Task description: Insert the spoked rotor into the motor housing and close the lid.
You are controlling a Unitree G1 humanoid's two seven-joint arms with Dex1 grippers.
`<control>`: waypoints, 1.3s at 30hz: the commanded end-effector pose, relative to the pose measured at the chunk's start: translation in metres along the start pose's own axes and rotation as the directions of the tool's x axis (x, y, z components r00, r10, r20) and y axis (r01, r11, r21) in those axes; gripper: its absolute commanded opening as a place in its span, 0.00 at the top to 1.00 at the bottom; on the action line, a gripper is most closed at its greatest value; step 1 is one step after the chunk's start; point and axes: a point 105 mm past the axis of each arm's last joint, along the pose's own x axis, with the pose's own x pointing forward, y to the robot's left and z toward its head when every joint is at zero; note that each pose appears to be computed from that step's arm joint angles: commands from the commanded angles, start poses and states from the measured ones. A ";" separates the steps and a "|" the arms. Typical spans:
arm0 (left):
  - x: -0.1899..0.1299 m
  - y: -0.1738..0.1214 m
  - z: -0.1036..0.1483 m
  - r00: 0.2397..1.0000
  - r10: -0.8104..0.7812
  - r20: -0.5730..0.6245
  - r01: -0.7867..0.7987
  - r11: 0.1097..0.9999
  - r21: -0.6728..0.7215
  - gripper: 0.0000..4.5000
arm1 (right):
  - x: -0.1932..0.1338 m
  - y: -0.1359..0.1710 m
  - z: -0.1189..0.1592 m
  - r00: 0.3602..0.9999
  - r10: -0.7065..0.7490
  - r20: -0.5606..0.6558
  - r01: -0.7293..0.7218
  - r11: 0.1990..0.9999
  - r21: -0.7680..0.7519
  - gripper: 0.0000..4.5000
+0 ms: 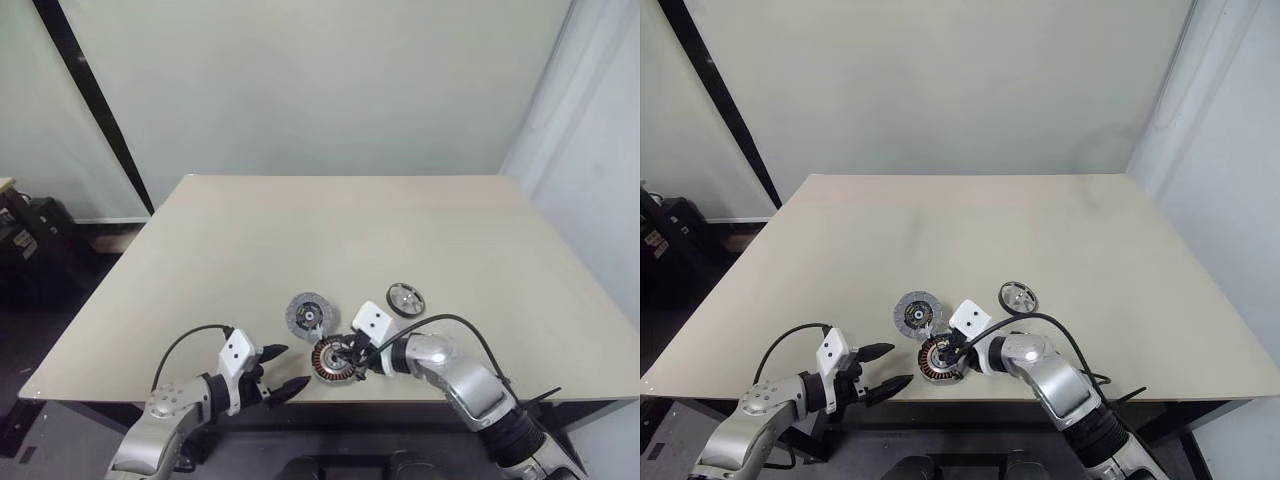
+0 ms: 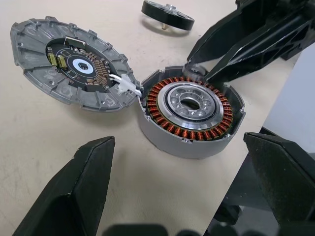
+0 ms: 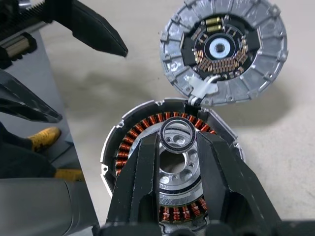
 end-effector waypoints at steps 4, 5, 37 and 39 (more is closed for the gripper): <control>0.000 0.001 0.014 0.999 -0.002 0.035 0.000 0.998 0.055 0.00 | 0.004 -0.001 0.006 0.999 -0.022 0.034 0.023 1.000 -0.015 0.82; 0.000 0.001 0.014 0.999 -0.002 0.035 0.000 0.998 0.055 0.00 | 0.004 -0.001 0.006 0.999 -0.023 0.032 0.024 1.000 -0.015 0.82; 0.000 0.004 0.016 0.999 0.010 0.043 -0.013 0.998 0.066 0.00 | 0.010 0.003 -0.016 0.999 -0.014 -0.034 0.014 1.000 0.001 0.82; 0.000 0.004 0.017 0.999 0.010 0.044 -0.013 0.998 0.067 0.00 | 0.010 0.002 -0.016 0.999 -0.015 -0.035 0.015 1.000 0.001 0.82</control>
